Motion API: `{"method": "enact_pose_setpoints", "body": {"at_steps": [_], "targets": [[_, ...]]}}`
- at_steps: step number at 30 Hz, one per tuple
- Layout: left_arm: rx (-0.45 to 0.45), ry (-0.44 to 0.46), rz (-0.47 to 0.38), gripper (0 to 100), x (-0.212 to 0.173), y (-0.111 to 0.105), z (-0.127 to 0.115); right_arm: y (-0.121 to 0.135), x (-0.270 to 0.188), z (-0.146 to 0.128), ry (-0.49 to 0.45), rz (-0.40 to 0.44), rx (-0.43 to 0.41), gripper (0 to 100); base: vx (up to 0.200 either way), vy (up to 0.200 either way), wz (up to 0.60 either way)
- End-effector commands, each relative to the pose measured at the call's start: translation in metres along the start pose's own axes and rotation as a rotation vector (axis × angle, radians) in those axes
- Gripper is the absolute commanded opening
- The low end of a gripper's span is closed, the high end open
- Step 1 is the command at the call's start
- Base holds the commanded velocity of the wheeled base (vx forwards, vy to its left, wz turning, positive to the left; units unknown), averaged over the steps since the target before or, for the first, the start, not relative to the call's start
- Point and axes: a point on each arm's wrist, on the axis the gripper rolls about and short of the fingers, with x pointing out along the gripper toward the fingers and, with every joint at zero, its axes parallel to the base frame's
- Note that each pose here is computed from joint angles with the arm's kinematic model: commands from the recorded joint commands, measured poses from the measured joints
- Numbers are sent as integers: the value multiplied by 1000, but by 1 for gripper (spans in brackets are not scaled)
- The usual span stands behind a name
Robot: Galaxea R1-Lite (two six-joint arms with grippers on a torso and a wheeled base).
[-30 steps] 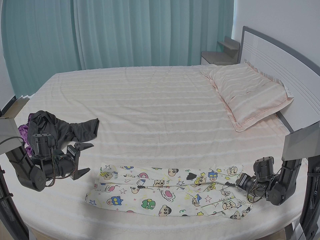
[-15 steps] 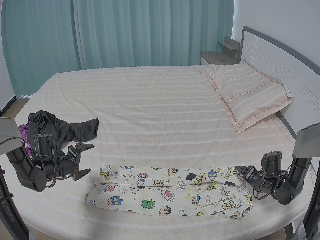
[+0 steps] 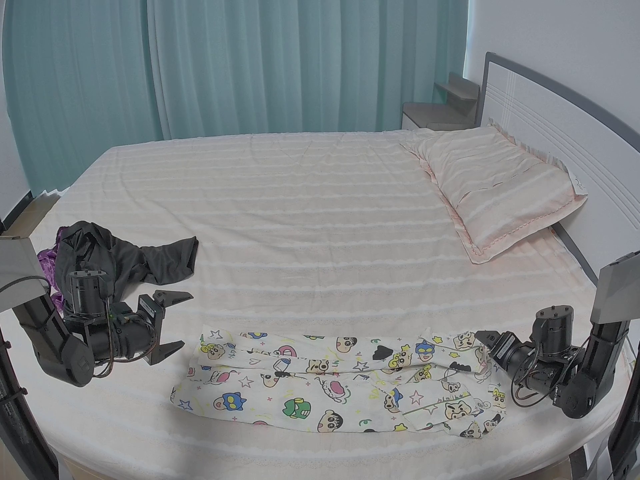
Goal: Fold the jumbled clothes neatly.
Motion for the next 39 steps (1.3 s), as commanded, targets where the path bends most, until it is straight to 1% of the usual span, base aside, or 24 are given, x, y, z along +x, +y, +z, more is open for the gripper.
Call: {"method": "enact_pose_setpoints", "body": {"at_steps": [1, 4, 13, 25, 39], "targets": [[-1, 2, 2, 100, -2, 0, -2, -1, 1, -2, 9, -4, -2, 100, 0, 0, 0], [-1, 3, 1, 100, -2, 0, -2, 0, 0, -3, 9, -1, -4, 100, 0, 0, 0], [-4, 5, 5, 100, -2, 1, -3, 2, -1, -5, 13, 9, -10, 100, -200, 0, 0], [-3, 0, -3, 100, -2, -1, -1, 3, -1, -6, 15, 15, -14, 100, 0, 0, 0], [-3, -6, 0, 100, -2, 0, 0, 5, -3, -9, 22, 20, -21, 100, 0, 200, 0]]}}
